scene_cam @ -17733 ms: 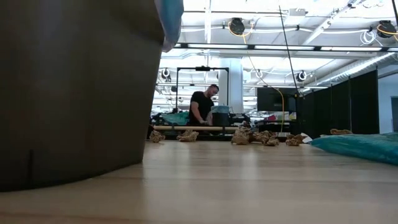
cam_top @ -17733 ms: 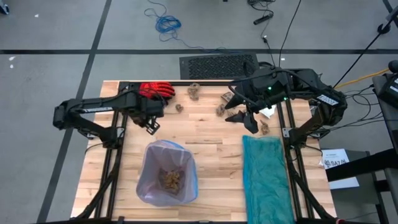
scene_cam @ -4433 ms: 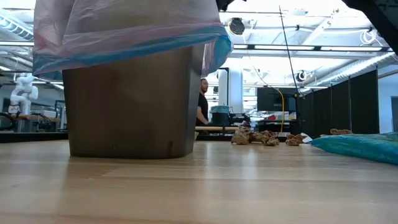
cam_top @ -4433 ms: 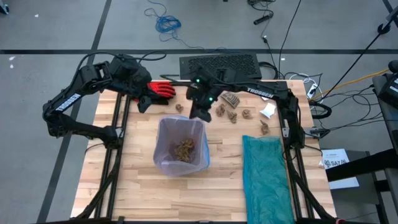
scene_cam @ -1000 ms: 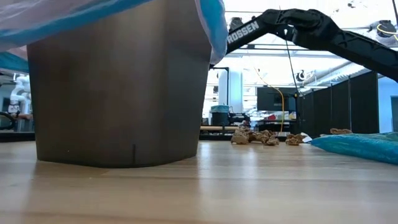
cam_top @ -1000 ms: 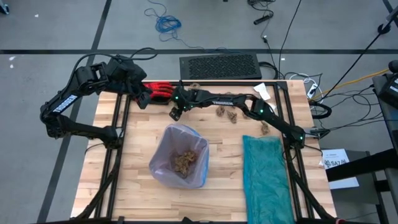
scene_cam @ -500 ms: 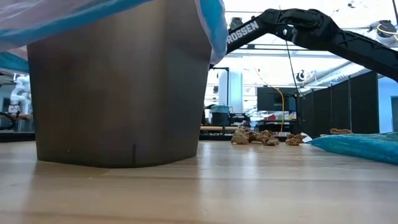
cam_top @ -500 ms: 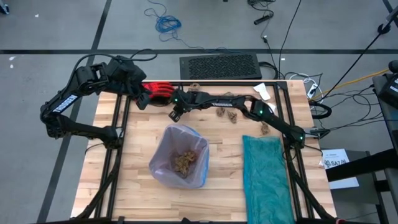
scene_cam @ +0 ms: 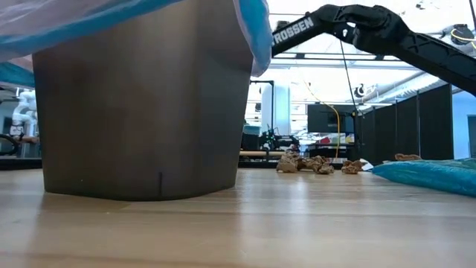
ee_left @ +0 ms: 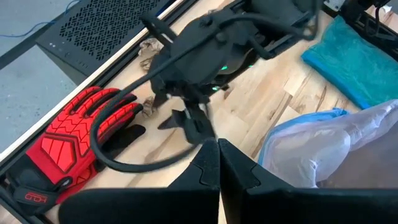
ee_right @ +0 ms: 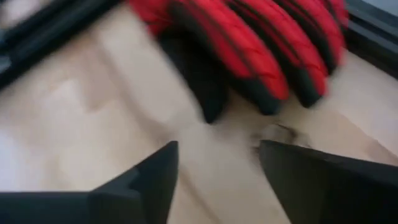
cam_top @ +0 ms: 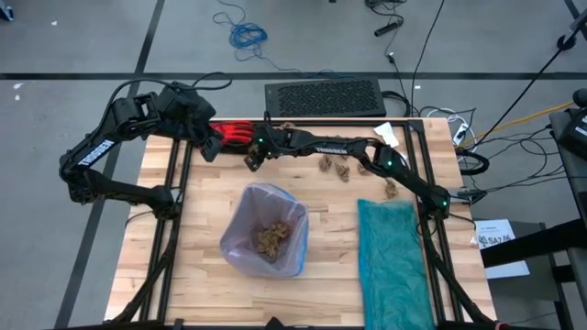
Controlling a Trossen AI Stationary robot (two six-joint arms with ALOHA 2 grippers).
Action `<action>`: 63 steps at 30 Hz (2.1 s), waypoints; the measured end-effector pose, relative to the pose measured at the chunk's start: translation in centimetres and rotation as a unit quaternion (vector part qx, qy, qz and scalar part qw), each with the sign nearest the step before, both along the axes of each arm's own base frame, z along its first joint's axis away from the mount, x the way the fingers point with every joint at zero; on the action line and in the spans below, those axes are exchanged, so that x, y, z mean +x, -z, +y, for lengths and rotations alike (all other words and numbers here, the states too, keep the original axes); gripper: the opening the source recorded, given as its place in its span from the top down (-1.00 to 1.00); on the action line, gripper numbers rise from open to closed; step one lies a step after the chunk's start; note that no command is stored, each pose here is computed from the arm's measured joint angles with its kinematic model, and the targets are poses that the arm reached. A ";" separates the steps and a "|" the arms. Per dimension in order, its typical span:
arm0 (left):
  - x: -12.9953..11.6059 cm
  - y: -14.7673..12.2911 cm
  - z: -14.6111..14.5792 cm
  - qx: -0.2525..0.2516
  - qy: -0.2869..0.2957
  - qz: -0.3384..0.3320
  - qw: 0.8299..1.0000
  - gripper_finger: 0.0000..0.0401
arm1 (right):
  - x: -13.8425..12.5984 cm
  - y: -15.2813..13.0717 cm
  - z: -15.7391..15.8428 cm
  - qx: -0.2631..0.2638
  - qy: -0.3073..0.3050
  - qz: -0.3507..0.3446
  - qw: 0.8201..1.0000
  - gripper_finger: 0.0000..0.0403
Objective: Place trash/remove bag and relplace
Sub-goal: Put the brown napkin into the trash bin
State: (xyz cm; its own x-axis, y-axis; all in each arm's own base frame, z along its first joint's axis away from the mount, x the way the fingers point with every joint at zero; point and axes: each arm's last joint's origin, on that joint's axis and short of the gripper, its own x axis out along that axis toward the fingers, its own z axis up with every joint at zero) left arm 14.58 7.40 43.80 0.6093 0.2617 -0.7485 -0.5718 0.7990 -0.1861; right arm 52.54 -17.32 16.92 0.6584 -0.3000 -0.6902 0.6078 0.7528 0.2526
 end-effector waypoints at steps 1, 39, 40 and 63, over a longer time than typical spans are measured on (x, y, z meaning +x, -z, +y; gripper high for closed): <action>0.0 0.0 0.0 0.000 0.000 0.000 1.000 1.00 | 0.0 0.6 -0.2 0.001 0.014 0.006 1.000 -0.20; 1.4 0.9 2.1 0.031 -0.060 0.037 0.997 1.00 | -6.9 -13.5 1.1 0.016 -0.155 0.015 0.988 1.00; 1.6 1.3 2.5 0.029 -0.064 0.041 0.997 1.00 | -7.7 -14.6 1.1 0.015 -0.154 0.017 0.988 1.00; 9.3 18.7 12.9 -0.108 0.079 0.063 0.989 1.00 | -17.9 -22.7 0.8 0.018 -0.099 0.085 0.991 1.00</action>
